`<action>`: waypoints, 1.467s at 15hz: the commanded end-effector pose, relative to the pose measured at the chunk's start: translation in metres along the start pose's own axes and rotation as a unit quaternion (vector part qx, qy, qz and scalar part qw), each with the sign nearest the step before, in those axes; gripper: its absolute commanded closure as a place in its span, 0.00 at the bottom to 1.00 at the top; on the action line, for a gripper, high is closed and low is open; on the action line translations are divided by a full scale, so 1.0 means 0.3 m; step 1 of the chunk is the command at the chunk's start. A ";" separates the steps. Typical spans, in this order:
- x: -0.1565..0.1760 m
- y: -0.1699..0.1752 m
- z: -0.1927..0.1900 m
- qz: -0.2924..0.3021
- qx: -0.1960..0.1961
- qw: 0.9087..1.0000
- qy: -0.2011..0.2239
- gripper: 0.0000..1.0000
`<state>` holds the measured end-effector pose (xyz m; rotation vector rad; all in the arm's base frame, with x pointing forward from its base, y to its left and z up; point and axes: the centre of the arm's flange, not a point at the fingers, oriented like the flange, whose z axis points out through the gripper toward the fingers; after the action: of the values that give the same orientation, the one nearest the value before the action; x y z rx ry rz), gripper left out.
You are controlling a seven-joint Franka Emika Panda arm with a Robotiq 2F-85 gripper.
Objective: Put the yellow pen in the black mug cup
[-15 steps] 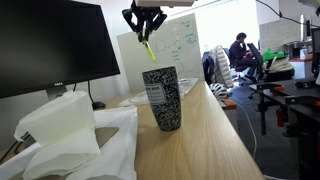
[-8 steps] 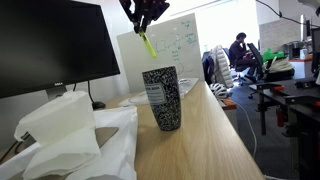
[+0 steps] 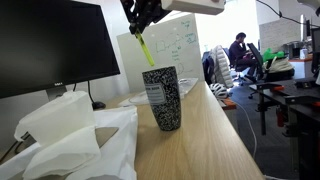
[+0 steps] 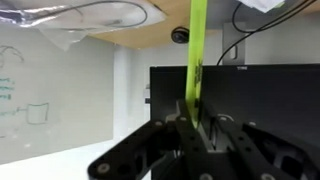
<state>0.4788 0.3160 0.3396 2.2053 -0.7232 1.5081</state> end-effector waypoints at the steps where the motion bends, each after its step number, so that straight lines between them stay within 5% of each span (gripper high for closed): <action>1: -0.063 0.013 -0.008 -0.011 -0.007 0.999 0.043 0.95; 10: -0.200 0.045 0.014 -0.041 -0.033 0.998 0.041 0.95; 12: -0.198 0.047 -0.002 -0.047 -0.031 0.998 0.021 0.55; 16: -0.114 0.046 -0.024 -0.030 -0.049 0.997 -0.045 0.26; 19: 0.022 0.053 -0.002 -0.024 -0.057 0.989 -0.134 0.04; 22: 0.164 0.081 0.042 -0.018 -0.059 0.974 -0.217 0.00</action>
<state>0.4824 0.2979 0.3560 2.3613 -0.8359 1.1135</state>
